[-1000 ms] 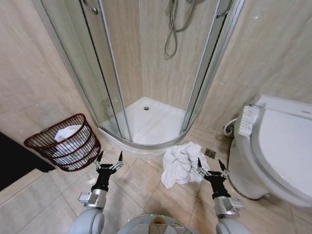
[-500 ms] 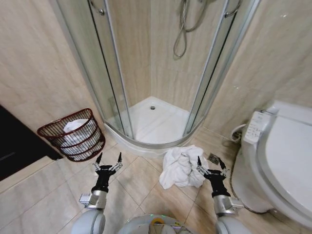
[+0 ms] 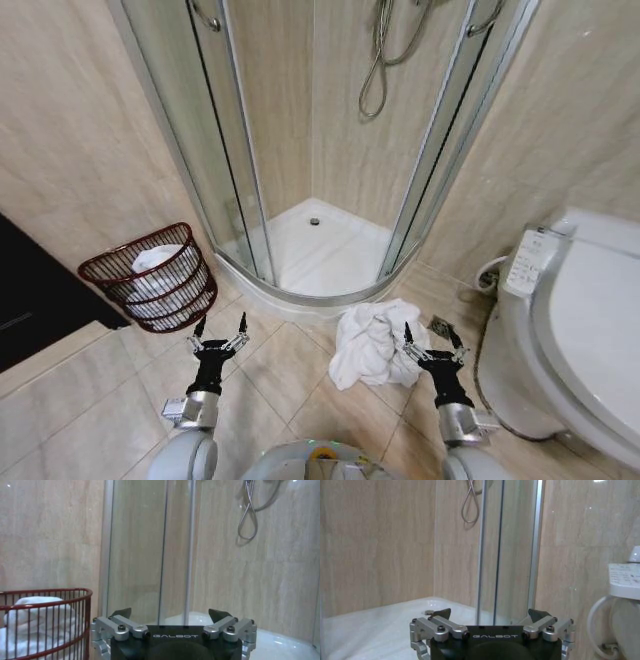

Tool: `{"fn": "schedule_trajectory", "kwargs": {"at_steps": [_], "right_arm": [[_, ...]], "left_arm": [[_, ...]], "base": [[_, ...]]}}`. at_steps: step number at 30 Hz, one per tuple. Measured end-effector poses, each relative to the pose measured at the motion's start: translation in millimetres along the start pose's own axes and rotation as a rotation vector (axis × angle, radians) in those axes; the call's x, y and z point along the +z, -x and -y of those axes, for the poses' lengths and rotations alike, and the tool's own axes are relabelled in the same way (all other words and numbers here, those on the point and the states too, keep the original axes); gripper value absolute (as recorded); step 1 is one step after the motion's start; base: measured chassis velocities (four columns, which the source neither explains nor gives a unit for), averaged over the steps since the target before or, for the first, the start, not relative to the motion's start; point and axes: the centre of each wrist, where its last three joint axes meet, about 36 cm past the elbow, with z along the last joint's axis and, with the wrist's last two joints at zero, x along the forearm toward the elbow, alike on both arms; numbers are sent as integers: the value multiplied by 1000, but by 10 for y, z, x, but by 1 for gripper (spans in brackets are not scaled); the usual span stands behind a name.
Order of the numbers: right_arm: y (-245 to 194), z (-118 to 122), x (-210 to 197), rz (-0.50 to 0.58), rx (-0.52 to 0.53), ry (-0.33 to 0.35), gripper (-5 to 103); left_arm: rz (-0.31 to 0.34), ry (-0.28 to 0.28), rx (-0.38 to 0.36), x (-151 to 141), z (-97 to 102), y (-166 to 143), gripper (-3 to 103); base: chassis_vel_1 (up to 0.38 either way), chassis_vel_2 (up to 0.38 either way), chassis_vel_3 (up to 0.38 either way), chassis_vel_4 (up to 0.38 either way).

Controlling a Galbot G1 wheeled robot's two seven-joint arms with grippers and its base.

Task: Discard the used towel into the hamper.

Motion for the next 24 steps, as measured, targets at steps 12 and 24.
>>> {"fn": "schedule_trajectory", "kwargs": {"at_steps": [12,24], "right_arm": [[-19,9,26,-8,2,-19,100],[94,416,391,-268,41,-60,100]], "left_arm": [[-6,1,-3,-1,2,-12,100],[18,16,-54,59,15,-12,100]], "base": [[-127,129,118,-113],[36,-1,-11,27]]}}
